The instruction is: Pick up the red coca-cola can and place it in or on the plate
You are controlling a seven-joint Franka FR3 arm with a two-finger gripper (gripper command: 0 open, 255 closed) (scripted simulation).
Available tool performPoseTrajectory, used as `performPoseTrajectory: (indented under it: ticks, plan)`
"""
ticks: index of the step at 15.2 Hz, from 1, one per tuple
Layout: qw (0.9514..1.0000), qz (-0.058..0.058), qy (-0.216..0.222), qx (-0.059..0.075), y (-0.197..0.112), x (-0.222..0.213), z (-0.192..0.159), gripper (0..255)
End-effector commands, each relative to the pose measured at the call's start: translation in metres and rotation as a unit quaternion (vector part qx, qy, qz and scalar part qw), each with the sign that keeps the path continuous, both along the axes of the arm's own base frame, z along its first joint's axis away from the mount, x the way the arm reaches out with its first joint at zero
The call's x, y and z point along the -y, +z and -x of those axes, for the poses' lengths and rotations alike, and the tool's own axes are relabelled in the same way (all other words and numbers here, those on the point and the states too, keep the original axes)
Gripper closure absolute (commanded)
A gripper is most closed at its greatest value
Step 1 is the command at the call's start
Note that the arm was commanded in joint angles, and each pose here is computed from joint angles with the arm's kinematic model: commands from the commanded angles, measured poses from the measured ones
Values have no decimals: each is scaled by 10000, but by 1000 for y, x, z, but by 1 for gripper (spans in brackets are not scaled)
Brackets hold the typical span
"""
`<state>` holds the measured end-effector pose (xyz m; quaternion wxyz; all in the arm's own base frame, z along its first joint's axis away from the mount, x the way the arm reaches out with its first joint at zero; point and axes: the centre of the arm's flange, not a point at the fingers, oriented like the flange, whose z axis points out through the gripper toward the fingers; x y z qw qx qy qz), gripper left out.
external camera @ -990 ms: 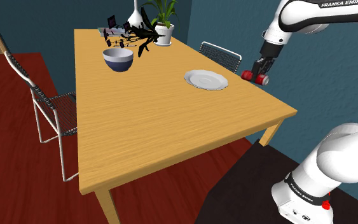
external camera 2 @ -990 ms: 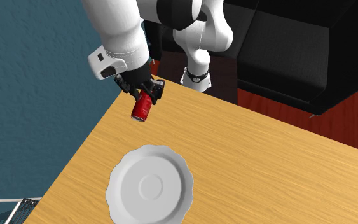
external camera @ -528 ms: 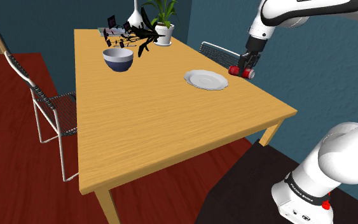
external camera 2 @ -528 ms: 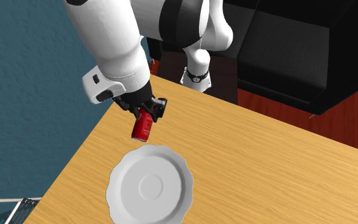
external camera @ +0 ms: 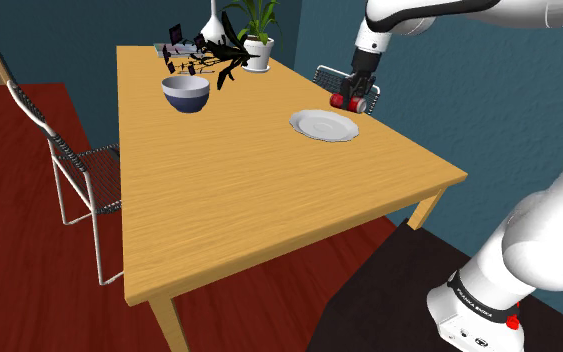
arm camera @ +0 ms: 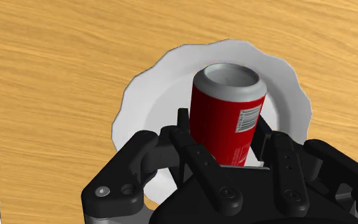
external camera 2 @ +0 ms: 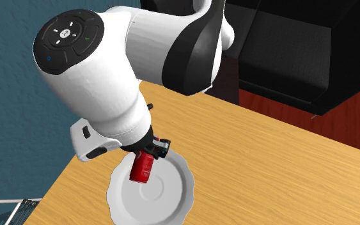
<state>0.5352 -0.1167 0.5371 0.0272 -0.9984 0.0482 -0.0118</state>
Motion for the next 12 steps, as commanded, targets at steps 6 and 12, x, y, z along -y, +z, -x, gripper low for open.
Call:
performPoseTrajectory:
  ticks: [6, 12]
  plan:
    - [10000, 0, 1, 1, -11, -15, -64, 255]
    - [10000, 1, 1, 1, -43, -15, -64, 255]
